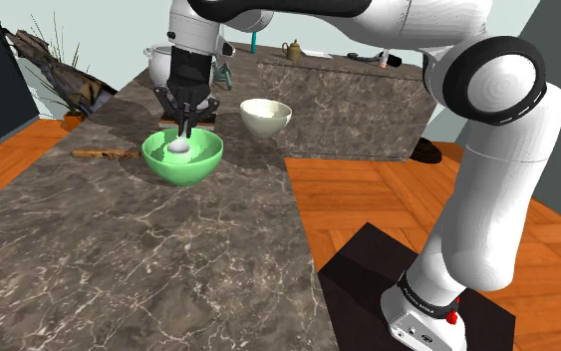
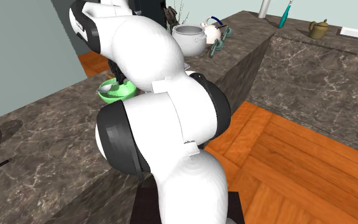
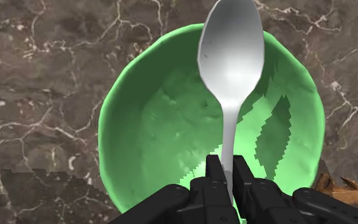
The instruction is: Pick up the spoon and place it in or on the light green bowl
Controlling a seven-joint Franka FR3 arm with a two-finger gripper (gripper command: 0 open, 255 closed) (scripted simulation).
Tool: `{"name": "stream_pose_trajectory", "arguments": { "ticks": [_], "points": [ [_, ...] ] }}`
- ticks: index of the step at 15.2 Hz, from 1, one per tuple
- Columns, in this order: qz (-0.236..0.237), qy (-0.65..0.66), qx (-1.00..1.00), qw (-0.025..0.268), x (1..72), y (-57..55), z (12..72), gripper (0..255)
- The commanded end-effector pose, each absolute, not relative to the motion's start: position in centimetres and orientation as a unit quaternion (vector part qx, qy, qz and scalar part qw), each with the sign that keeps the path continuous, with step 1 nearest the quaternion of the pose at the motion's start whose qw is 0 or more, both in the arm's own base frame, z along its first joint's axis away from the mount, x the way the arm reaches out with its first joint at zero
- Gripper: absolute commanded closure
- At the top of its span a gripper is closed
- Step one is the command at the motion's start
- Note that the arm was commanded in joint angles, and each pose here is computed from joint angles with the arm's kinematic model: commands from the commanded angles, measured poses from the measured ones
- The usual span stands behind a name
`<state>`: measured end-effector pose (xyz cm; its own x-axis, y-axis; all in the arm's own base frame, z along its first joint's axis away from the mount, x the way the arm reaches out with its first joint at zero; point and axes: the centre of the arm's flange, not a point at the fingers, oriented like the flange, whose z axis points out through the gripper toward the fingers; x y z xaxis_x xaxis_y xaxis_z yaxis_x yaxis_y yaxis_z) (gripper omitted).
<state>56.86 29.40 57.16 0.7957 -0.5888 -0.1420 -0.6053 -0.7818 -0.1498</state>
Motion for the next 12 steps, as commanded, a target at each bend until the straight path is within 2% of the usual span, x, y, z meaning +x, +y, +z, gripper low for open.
{"name": "stream_pose_trajectory", "arguments": {
  "ticks": [1, 6, 7, 12],
  "points": [
    [0.044, 0.317, -0.943, 0.094, 56.87, 29.39, 56.95, 255],
    [0.044, 0.317, -0.943, 0.094, 56.87, 29.39, 56.95, 255],
    [0.044, 0.317, -0.943, 0.094, 56.87, 29.39, 56.95, 0],
    [0.044, 0.317, -0.943, 0.094, 56.87, 29.39, 56.95, 0]
  ]
}}
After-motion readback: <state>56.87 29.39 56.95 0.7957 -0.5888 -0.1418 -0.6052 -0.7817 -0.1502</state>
